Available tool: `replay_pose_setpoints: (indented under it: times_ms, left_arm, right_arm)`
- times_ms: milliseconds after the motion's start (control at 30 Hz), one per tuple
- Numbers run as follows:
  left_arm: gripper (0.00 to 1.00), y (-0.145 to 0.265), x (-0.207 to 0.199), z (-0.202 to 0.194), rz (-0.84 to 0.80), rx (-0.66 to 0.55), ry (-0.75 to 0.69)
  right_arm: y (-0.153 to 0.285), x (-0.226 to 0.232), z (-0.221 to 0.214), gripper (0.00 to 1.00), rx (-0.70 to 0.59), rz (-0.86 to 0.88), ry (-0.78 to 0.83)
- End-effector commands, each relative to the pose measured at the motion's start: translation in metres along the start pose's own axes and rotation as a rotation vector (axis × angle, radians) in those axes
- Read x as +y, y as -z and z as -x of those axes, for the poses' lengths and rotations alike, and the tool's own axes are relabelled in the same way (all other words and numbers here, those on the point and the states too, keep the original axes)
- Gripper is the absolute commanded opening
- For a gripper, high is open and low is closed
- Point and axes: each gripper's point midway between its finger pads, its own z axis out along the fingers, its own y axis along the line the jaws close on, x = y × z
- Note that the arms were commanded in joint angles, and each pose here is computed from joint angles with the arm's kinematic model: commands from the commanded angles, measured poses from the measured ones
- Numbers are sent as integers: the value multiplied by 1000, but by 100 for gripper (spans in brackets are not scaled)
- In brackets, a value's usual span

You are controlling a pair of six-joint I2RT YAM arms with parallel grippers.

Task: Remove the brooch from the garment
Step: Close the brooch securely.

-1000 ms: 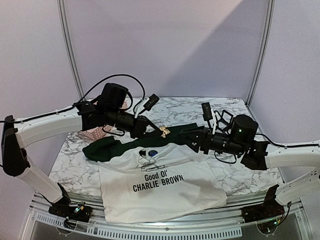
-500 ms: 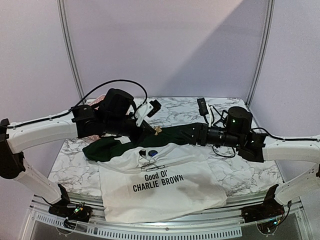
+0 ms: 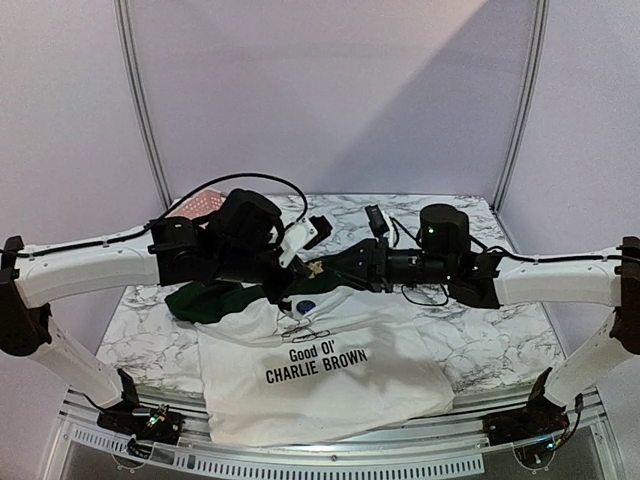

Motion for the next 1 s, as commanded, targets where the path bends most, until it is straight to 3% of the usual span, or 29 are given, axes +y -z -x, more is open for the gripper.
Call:
replay_pose_setpoints:
  times_ms: [0, 800, 967]
  left_arm:
    - [0, -7, -9, -10, 12, 69, -60]
    - [0, -14, -18, -21, 91, 125, -158]
    - [0, -10, -29, -11, -15, 70, -88]
  right_arm:
    - [-10, 4, 0, 43, 39, 42, -91]
    - [-31, -31, -8, 27, 89, -54, -238]
    - [-24, -46, -9, 30, 46, -110, -209]
